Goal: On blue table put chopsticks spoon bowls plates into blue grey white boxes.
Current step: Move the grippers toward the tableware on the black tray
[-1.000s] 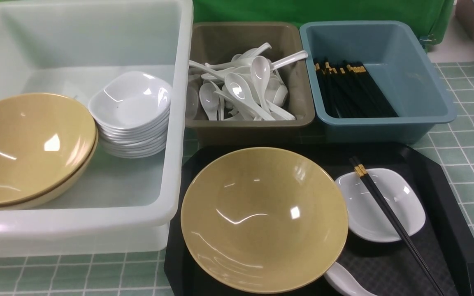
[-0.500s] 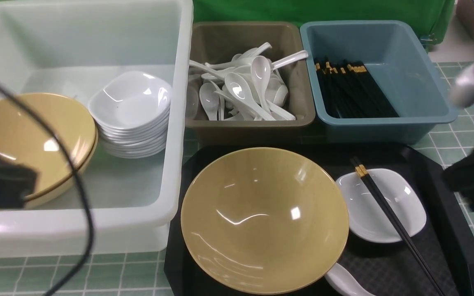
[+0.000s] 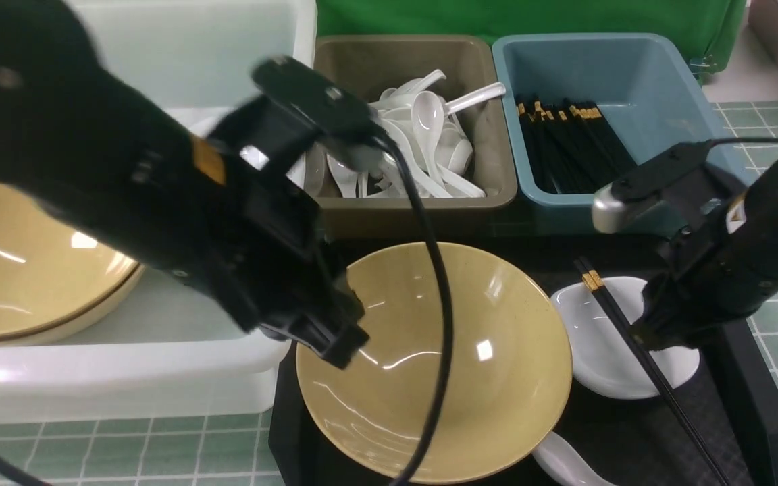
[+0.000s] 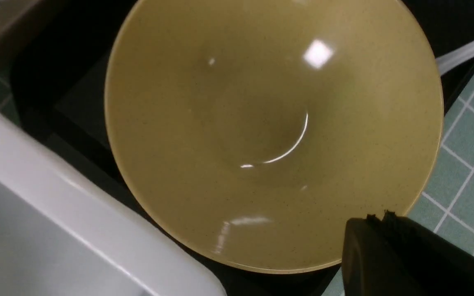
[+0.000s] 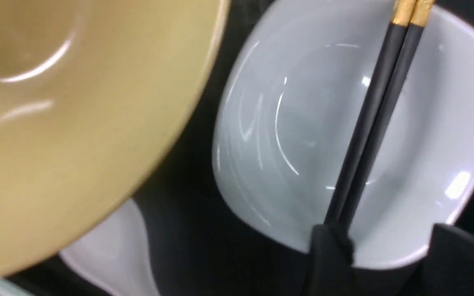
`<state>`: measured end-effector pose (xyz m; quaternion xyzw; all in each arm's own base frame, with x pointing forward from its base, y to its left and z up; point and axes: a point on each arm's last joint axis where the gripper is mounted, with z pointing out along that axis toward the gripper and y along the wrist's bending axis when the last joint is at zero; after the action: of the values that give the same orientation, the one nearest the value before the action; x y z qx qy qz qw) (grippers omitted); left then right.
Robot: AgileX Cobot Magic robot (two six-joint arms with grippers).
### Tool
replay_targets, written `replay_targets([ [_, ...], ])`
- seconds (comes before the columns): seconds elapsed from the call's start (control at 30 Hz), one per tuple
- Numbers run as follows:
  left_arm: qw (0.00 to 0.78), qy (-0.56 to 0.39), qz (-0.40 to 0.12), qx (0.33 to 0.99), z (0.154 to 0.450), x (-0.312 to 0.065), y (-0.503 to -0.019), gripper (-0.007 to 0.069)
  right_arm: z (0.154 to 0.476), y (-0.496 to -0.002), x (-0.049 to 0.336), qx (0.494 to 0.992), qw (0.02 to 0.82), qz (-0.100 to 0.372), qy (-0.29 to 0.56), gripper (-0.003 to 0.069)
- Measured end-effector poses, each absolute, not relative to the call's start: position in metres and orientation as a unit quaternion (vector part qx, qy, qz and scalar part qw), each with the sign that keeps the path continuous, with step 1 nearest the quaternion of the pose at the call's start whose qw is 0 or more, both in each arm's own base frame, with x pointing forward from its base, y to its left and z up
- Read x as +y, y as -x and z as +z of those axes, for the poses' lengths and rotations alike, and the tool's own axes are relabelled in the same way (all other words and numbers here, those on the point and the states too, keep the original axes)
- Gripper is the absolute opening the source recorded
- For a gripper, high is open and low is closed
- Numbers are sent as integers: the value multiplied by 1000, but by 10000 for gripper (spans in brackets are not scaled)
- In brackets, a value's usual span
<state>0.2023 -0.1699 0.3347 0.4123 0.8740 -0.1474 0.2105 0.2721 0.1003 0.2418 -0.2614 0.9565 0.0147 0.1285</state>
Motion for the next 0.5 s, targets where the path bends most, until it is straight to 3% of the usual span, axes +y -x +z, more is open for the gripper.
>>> replay_targets([
  [0.1, 193, -416, -140, 878, 327, -172, -206, 1, 226, -280, 103, 958, 116, 12, 260, 451],
  [0.2, 192, -419, -132, 878, 326, -172, -207, 1, 214, -287, 105, 960, 112, 10, 257, 467],
  [0.5, 196, -425, -120, 876, 327, -171, -208, 1, 192, -301, 109, 969, 120, 10, 217, 433],
])
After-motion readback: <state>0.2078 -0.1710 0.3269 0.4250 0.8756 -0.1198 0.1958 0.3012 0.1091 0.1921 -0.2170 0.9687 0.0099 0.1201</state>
